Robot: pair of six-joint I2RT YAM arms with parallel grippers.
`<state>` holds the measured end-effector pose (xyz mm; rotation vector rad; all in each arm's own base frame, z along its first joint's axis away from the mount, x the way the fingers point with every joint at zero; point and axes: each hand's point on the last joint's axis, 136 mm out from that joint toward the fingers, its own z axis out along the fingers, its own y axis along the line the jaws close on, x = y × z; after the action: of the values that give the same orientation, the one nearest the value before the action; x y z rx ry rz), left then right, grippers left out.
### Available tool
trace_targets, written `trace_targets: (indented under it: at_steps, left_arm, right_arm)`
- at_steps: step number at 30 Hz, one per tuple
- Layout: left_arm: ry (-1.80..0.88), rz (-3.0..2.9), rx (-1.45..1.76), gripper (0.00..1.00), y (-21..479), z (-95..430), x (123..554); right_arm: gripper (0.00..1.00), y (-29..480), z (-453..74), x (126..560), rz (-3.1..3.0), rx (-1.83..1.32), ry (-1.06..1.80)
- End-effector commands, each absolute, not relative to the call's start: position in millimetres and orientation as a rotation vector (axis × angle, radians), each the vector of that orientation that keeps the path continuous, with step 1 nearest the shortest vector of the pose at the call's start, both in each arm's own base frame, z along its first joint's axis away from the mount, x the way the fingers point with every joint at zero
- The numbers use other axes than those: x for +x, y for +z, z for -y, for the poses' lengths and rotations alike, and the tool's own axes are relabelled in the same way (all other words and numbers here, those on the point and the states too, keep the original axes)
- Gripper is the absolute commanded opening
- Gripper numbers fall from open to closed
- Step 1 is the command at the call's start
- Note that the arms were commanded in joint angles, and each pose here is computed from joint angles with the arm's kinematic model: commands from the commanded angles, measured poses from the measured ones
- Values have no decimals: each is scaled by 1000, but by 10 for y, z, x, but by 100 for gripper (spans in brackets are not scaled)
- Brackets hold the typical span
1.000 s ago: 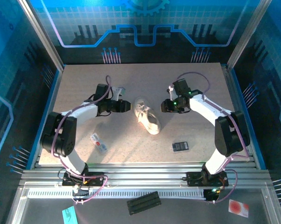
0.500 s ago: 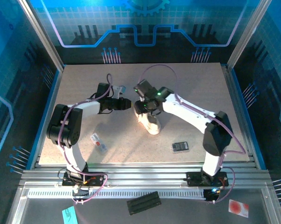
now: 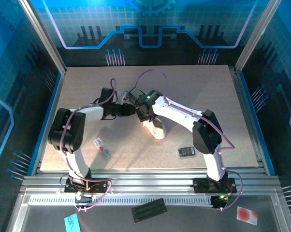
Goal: Tie the shoes
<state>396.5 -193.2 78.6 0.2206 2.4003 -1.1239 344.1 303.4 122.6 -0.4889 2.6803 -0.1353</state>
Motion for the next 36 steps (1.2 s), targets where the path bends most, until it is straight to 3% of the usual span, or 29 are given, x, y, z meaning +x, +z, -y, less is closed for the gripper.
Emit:
trace_targets:
  at_steps: [1, 15, 27, 36]
  left_arm:
    - [-1151, -2370, 266, 32, 902, 1926, 3878]
    - [-1152, -2360, 289, 32, 929, 1925, 3826]
    - [-1157, -2343, 311, 32, 971, 1936, 3817]
    - [-1172, -2328, 331, 32, 987, 1955, 3809]
  right_arm:
    - [52, 1260, -2976, 3510, -2652, -492, -240]
    - [52, 1159, -2791, 3627, -2640, -531, -368]
    - [52, 1222, -2668, 3560, -2663, -487, -175]
    - [40, 1250, -2709, 3572, -2663, -487, 20]
